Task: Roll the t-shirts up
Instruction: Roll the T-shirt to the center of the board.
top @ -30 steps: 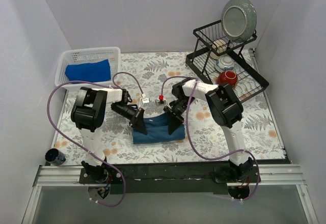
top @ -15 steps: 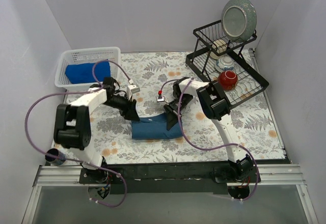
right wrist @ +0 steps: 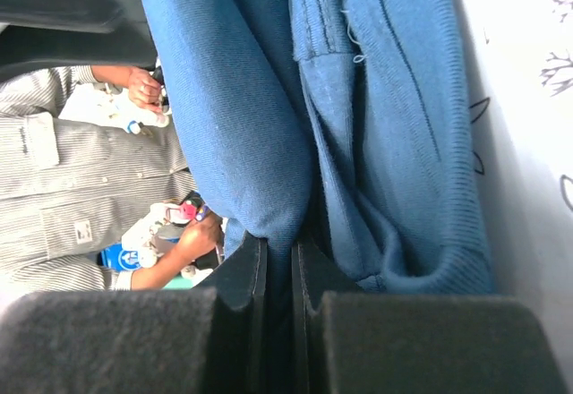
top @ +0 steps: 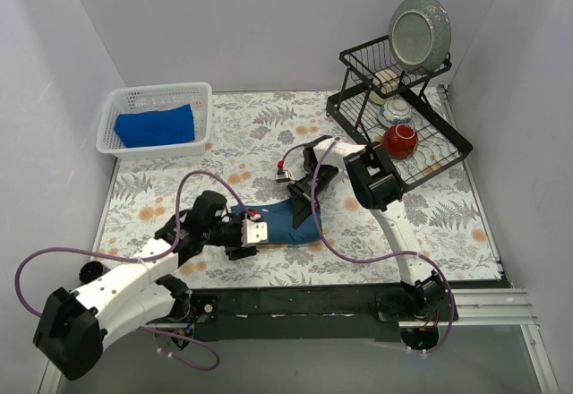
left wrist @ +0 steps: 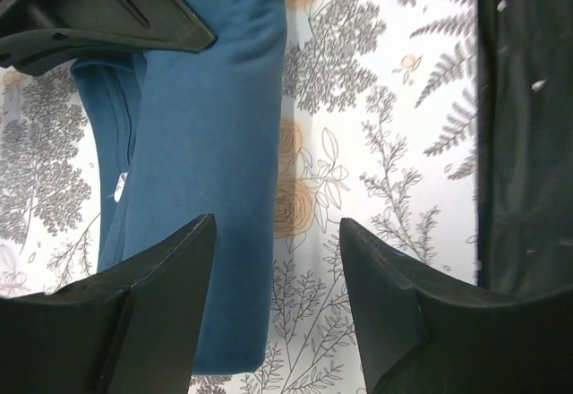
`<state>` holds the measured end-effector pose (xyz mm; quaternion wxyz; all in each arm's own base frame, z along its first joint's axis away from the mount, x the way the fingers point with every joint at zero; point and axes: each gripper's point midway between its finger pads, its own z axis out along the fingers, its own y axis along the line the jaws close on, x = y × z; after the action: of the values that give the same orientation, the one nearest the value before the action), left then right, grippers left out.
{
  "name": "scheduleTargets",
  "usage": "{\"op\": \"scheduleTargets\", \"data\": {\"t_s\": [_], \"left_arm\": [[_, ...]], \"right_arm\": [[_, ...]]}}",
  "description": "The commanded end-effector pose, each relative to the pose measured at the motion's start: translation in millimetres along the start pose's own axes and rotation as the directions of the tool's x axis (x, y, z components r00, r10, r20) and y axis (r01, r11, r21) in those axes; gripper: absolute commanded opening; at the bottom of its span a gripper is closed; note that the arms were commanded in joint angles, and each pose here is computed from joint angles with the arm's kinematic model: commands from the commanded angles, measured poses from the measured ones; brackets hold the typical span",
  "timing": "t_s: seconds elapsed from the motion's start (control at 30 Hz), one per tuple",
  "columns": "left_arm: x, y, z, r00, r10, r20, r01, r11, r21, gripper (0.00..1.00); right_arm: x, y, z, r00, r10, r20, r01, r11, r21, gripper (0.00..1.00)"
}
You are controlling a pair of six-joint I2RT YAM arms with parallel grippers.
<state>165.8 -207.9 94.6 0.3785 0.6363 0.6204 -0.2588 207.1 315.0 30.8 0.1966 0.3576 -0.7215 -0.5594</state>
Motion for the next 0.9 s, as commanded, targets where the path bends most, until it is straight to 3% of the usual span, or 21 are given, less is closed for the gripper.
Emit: {"op": "scheduleTargets", "data": {"t_s": [0.0,0.4,0.5,0.53,0.57,0.6,0.67,0.73,0.8,0.87], "left_arm": [[-1,35,-2,0.985,0.171,-0.012,-0.169,0.957,-0.235,0.57],[64,12,24,0.967,0.225,-0.123,-0.242,0.958,-0.153,0.57],[79,2,31,0.964,0.215,-0.159,-0.231,0.968,-0.094,0.45],[87,-4,33,0.965,0.19,-0.182,-0.203,0.977,-0.057,0.38],[97,-13,32,0.964,0.161,-0.214,-0.167,0.986,-0.012,0.22],[92,-12,33,0.966,0.139,-0.216,-0.143,0.99,-0.001,0.17],[94,-19,33,0.967,0.111,-0.231,-0.104,0.994,0.045,0.08],[84,-30,30,0.973,0.081,-0.217,-0.058,0.992,0.109,0.04],[80,-41,26,0.975,0.04,-0.22,-0.004,0.987,0.162,0.0],[65,-45,26,0.981,-0.022,-0.193,0.06,0.98,0.19,0.0]], "right_arm": [[24,-94,0,0.977,-0.108,-0.183,0.149,0.962,0.23,0.01],[27,-95,1,0.979,-0.094,-0.183,0.135,0.964,0.23,0.01],[26,-96,1,0.979,-0.096,-0.181,0.137,0.963,0.234,0.01],[26,-96,0,0.979,-0.096,-0.18,0.138,0.962,0.237,0.06],[25,-96,-1,0.978,-0.105,-0.178,0.147,0.959,0.242,0.13],[22,-94,-6,0.978,-0.124,-0.169,0.165,0.953,0.254,0.25],[16,-85,-16,0.974,-0.173,-0.144,0.205,0.944,0.259,0.98],[1,-60,-44,0.961,-0.265,-0.079,0.276,0.914,0.298,0.99],[-13,-29,-84,0.912,-0.406,-0.055,0.393,0.828,0.401,0.99],[-8,-34,-108,0.87,-0.486,-0.082,0.451,0.719,0.528,0.98]]}}
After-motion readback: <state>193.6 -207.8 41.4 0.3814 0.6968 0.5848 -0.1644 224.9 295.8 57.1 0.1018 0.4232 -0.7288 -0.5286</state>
